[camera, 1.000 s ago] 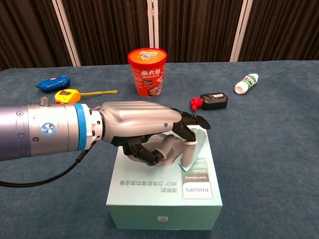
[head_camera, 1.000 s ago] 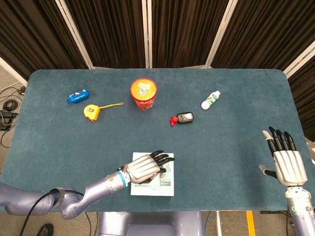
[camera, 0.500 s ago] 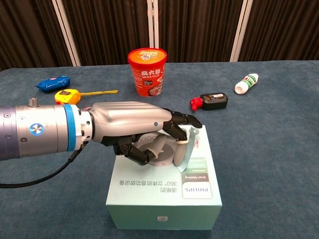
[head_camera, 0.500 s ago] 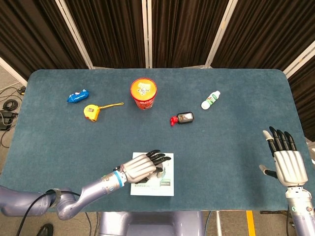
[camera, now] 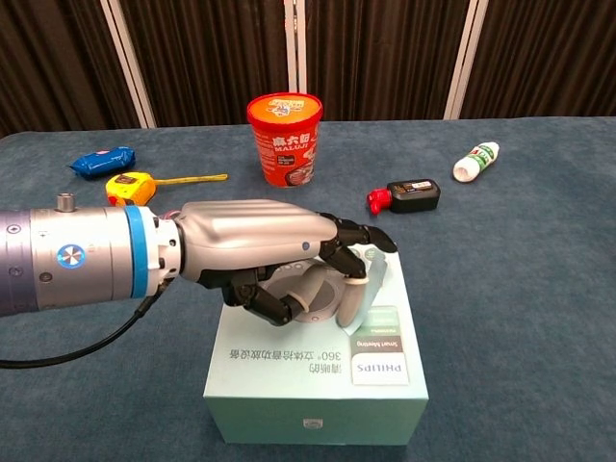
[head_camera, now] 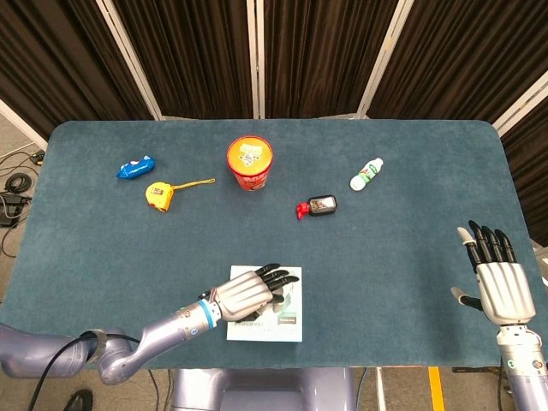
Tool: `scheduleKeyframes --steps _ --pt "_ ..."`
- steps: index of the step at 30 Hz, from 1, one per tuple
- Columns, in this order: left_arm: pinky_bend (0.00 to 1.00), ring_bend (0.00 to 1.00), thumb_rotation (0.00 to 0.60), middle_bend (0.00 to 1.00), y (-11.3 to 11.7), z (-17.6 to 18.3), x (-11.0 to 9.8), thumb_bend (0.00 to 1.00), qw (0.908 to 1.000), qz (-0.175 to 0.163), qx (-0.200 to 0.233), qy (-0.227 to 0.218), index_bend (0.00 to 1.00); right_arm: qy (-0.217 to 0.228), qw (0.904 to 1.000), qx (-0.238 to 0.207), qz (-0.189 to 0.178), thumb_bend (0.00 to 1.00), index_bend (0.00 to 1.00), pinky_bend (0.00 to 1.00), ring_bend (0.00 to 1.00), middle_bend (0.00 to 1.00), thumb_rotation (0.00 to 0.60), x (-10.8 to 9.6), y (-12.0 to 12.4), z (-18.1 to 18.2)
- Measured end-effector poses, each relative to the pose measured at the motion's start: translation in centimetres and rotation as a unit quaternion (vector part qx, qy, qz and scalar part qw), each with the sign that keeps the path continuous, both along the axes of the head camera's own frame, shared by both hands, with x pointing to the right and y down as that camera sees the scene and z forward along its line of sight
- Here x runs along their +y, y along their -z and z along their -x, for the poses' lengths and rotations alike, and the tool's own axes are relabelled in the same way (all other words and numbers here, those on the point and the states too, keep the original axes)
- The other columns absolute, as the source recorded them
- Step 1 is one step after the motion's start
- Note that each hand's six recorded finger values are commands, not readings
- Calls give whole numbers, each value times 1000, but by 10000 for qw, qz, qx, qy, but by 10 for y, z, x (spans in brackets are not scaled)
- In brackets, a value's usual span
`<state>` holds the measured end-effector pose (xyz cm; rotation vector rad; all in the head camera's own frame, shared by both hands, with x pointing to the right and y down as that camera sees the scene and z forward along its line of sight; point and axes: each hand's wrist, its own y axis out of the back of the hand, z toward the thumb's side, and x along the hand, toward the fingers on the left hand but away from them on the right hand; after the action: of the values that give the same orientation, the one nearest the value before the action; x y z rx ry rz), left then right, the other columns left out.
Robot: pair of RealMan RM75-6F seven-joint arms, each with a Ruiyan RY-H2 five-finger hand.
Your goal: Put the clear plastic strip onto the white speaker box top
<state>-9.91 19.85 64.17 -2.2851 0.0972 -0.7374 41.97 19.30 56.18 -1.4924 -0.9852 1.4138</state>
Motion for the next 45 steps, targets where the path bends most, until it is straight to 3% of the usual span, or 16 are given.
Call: scheduleKeyframes --steps 21,36,45 --pt "0 0 600 0 2 -6 6 1000 9999 55 60 -74 441 -18 10000 28 6 0 68 0 0 0 600 0 0 -1" --pt "0 0 600 0 11 -6 -6 1000 9997 -100 204 64 445 -25 10000 12 -20 0 75 0 0 0 600 -1 1 -2" --pt "0 0 600 0 4 -10 4 1000 9998 -87 127 -95 447 -41 10000 0 -41 0 79 0 0 0 600 -1 3 -3"
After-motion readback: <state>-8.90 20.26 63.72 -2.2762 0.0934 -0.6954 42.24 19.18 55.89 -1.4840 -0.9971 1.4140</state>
